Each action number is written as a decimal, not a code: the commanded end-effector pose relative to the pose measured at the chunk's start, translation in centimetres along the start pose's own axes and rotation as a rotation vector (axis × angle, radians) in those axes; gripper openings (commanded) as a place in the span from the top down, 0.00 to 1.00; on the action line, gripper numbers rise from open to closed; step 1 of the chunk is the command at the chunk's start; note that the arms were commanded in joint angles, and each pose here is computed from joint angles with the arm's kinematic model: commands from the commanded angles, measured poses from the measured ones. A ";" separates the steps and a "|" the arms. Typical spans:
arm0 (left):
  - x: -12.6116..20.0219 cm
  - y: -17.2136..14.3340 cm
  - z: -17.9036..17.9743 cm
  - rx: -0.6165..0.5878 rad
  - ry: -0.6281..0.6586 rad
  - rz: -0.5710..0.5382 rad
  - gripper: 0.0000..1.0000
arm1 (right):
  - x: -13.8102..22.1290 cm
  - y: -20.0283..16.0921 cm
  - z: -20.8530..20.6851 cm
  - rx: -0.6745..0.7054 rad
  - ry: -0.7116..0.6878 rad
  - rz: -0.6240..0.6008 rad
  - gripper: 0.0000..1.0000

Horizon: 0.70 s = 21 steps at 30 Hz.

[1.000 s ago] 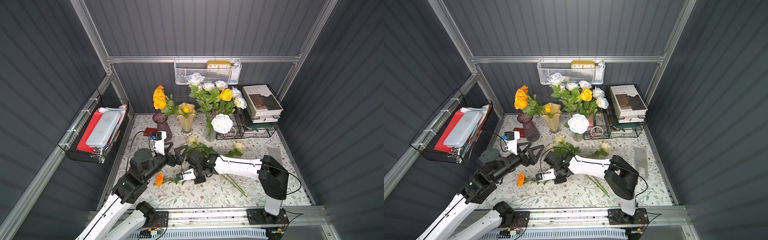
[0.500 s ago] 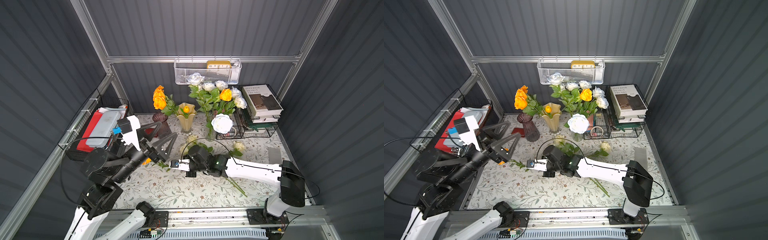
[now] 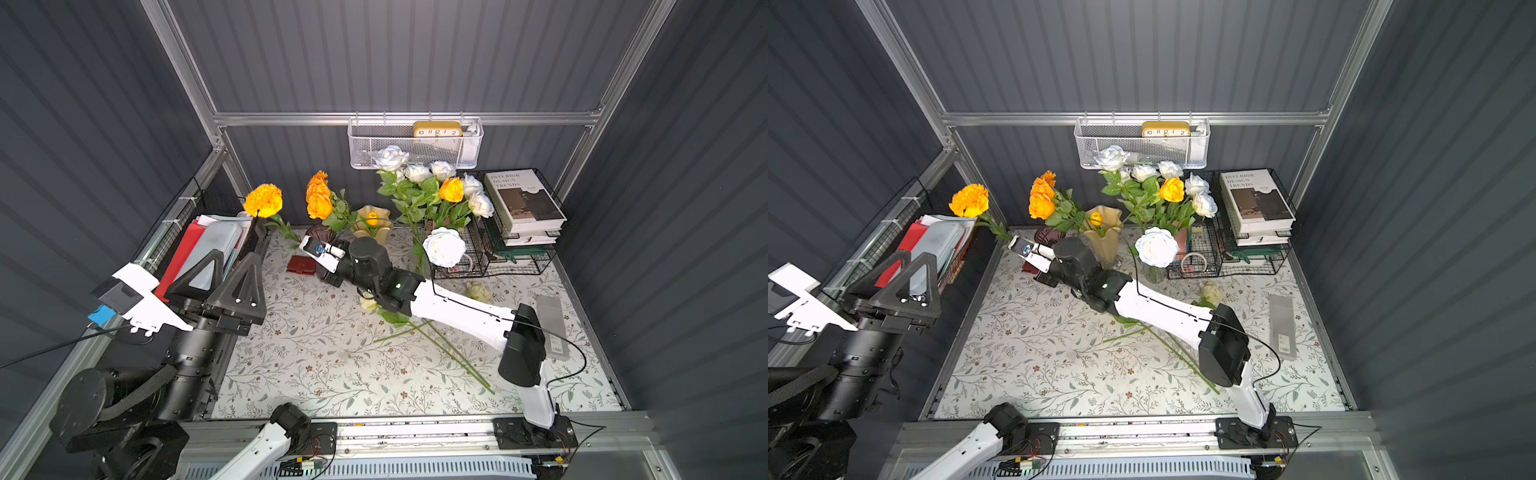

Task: Arrange the flowers in different vases according to their colors
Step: Insert the flower into the vase.

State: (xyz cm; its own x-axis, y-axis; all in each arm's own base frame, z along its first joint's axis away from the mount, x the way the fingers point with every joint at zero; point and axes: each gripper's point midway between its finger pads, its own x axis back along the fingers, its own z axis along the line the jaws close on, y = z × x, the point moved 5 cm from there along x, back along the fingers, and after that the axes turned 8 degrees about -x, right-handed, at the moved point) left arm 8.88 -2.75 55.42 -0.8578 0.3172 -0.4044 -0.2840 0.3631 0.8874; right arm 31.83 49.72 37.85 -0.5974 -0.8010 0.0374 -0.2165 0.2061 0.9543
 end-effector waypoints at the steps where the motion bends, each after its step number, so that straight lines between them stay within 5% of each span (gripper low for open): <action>1: -0.2 -1.4 0.4 -0.046 0.026 0.041 0.01 | -0.1 3.4 -3.1 -0.021 -0.094 -0.117 1.00; 21: -0.7 -4.1 1.2 -0.113 0.078 0.105 0.01 | -5.9 -0.9 -13.6 0.053 -0.305 -0.200 1.00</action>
State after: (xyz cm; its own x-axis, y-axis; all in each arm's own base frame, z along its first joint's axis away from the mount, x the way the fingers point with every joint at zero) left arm 11.04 -3.56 51.97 -0.9092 0.2944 -0.2944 -0.2210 0.2580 0.9405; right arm 44.98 47.80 39.52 -0.7242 -0.6570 -0.2094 -0.3810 0.1282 0.9156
